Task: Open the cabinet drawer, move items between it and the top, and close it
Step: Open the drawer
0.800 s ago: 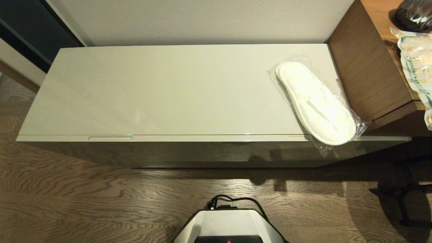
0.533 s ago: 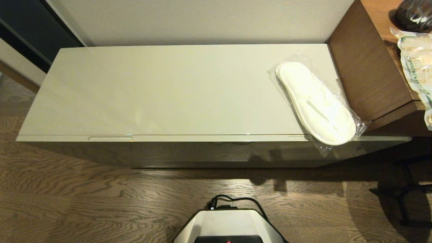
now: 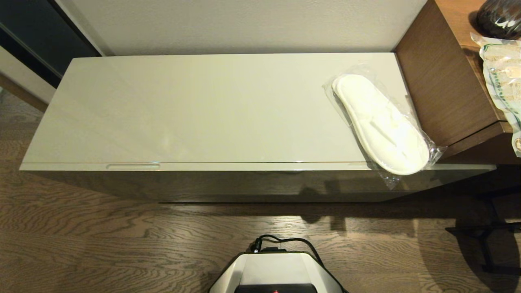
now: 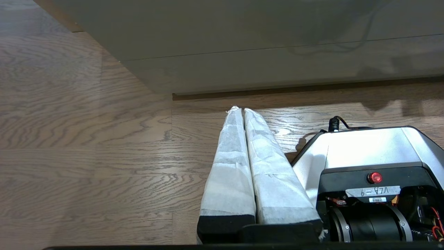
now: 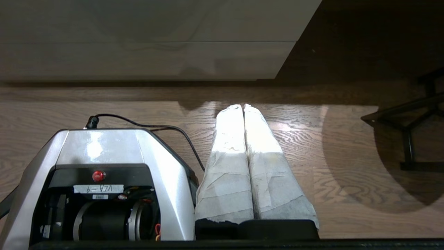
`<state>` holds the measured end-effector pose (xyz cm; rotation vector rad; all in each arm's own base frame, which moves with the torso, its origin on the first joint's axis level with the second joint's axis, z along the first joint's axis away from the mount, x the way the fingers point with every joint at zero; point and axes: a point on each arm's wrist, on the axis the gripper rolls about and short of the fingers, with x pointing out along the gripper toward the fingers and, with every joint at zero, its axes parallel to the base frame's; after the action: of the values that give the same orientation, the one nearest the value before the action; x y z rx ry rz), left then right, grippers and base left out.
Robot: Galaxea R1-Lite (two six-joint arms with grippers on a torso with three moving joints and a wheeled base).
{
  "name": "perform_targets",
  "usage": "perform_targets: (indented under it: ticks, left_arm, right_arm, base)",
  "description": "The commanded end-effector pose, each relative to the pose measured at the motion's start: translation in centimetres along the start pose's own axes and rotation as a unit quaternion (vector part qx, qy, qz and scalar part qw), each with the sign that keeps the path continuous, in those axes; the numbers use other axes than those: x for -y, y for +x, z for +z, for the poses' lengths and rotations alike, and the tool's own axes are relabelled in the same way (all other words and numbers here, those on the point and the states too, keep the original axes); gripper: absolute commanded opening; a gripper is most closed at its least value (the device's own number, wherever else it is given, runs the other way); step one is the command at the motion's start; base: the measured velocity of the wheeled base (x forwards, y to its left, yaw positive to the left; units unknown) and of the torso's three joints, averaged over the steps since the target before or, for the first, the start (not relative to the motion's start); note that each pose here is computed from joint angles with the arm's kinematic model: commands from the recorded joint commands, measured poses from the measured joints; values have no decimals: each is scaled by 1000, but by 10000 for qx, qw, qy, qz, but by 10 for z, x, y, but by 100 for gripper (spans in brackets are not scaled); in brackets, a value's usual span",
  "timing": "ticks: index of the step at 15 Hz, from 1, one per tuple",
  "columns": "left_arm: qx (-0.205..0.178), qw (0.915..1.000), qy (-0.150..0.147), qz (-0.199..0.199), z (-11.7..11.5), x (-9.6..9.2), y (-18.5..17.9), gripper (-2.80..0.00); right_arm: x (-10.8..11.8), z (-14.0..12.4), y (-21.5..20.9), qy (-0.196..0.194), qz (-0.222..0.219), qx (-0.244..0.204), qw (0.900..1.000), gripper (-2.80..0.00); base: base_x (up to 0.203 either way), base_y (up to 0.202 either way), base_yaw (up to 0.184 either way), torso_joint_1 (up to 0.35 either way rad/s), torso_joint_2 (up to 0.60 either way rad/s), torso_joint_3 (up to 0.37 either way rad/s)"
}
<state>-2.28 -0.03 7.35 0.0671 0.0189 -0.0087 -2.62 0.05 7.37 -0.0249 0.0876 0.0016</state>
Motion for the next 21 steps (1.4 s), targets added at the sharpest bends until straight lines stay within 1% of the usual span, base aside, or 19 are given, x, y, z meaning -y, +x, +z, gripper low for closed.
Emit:
perform_targets:
  ticks: [1, 19, 21]
  left_arm:
    - [-4, 10000, -7, 2, 0, 0, 0, -280]
    - [-12, 10000, 1, 1, 0, 0, 0, -280]
    - [-18, 10000, 78, -15, 0, 0, 0, -280]
  right_arm:
    - [0, 1, 0, 6, -3, 16, 10000, -280]
    - [0, 1, 0, -2, -10, 9, 10000, -280]
    - [0, 1, 0, 27, -16, 8, 10000, -280]
  base:
    - [0, 0, 0, 0, 0, 0]
    - [0, 0, 0, 0, 0, 0]
    - [0, 0, 0, 0, 0, 0]
